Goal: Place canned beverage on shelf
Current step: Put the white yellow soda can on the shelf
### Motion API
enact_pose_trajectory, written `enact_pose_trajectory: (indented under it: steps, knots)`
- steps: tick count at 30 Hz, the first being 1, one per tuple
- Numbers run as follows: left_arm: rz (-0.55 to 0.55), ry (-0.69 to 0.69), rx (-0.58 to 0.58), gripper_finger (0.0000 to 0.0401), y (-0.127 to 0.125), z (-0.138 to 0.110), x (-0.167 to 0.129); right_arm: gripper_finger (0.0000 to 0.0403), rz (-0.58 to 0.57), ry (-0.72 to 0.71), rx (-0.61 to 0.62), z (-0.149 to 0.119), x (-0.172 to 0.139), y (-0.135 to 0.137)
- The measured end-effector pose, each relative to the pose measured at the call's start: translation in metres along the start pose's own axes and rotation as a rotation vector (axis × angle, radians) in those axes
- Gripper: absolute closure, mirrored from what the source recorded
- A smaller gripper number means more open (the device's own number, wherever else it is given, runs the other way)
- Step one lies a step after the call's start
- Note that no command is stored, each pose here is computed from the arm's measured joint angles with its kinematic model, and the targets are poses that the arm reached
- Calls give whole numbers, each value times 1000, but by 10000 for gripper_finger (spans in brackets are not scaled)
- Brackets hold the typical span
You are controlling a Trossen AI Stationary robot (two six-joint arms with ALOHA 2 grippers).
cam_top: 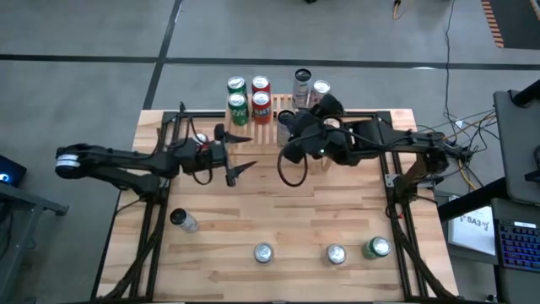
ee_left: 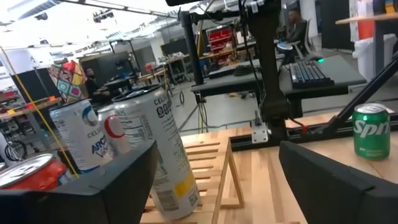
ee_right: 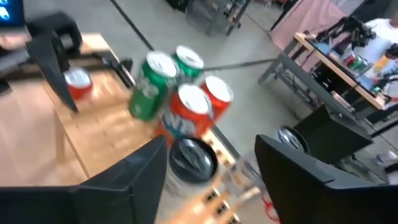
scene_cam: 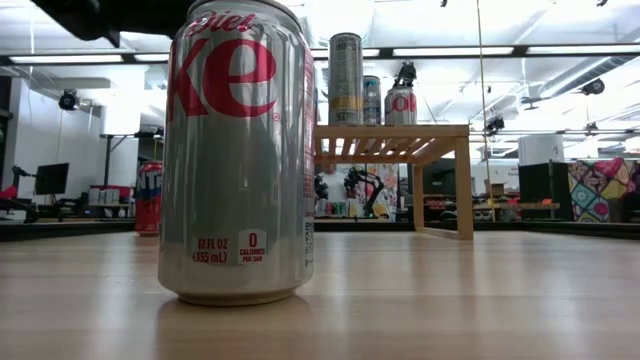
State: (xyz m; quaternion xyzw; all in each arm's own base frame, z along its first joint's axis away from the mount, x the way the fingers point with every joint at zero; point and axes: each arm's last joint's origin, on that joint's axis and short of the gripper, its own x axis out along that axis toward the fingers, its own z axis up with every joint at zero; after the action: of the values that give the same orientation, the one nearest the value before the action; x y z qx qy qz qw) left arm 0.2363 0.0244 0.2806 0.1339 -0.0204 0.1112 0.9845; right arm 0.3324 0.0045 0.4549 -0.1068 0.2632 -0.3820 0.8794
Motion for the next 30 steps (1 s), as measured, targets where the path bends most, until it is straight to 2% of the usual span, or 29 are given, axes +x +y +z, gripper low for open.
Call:
enact_pose_trajectory:
  steps: [5,14,19,26,30]
  knots:
    - [-2,8,9,103,-1,3,13,232,-1,96,-55,-13,0,-14]
    - [-13,59,23,168,-5,-3,35,384,41,197,-54,-45,19,-42]
    - [-18,74,46,221,-7,-7,41,390,119,130,30,-68,25,-53]
    - [-25,98,62,310,-10,-12,54,390,240,-80,143,-104,38,-54]
    - [-30,113,73,361,-12,-15,61,390,234,-138,174,-126,52,-46]
